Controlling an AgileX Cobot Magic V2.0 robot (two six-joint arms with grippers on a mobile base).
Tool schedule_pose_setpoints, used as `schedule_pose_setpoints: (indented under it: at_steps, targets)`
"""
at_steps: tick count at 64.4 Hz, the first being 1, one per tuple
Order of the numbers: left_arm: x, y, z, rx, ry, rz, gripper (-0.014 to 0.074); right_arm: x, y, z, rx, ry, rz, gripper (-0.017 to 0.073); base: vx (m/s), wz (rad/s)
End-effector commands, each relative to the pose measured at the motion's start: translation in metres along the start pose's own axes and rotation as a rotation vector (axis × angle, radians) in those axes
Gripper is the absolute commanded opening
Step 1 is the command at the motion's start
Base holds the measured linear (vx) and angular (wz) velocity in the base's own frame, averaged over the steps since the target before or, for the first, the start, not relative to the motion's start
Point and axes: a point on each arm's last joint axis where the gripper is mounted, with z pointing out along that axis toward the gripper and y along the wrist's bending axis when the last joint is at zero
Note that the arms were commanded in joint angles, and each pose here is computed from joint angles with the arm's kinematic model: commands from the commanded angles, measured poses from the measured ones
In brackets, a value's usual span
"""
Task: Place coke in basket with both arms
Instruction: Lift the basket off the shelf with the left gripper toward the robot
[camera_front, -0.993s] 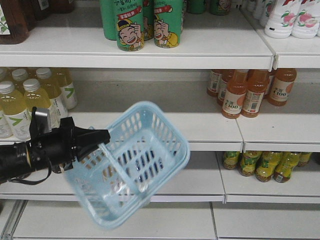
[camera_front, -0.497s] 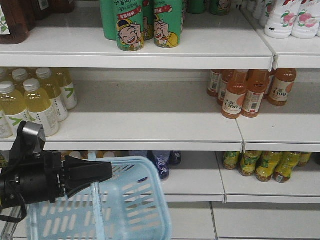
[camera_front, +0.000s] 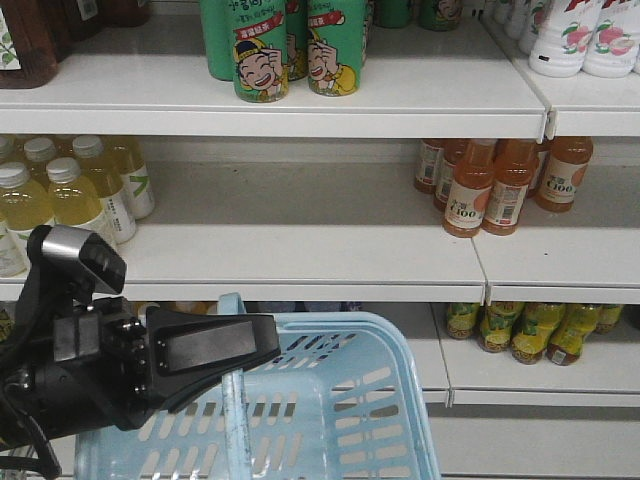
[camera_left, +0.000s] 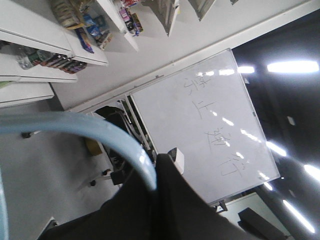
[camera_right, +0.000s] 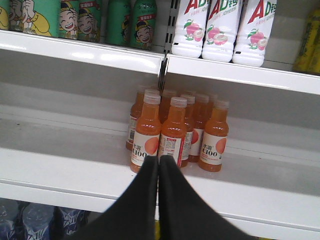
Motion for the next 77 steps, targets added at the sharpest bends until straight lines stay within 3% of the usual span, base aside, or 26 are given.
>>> schedule_pose_setpoints:
  at_steps: [1, 14, 26, 59, 67, 70, 77]
  targets:
    - [0.005, -0.036, 0.002, 0.296, 0.041, -0.012, -0.0008, -0.004, -0.001, -0.001, 0.020, -0.080, -0.008, -0.0002, 0.00, 0.00]
    - [0.013, -0.044, 0.010, 0.362, 0.044, -0.061, -0.0008, -0.004, -0.001, -0.001, 0.020, -0.080, -0.008, -0.0002, 0.00, 0.00]
    - [0.015, -0.044, 0.011, 0.366, 0.046, 0.008, -0.0008, -0.004, -0.001, -0.001, 0.020, -0.080, -0.008, -0.0002, 0.00, 0.00]
    - [0.016, -0.044, 0.011, 0.361, 0.057, 0.007, -0.0008, -0.004, -0.001, -0.001, 0.020, -0.080, -0.008, -0.0002, 0.00, 0.00]
    - [0.014, -0.045, 0.011, 0.375, 0.032, -0.020, -0.0008, -0.004, -0.001, -0.001, 0.020, -0.080, -0.008, -0.0002, 0.00, 0.00]
    - [0.012, -0.046, 0.011, 0.380, 0.028, -0.037, -0.0008, -0.004, -0.001, -0.001, 0.020, -0.080, -0.008, -0.0002, 0.00, 0.00]
    - [0.009, -0.057, 0.015, 0.394, 0.072, -0.018, -0.0008, -0.004, -0.001, -0.001, 0.020, -0.080, -0.008, -0.0002, 0.00, 0.00]
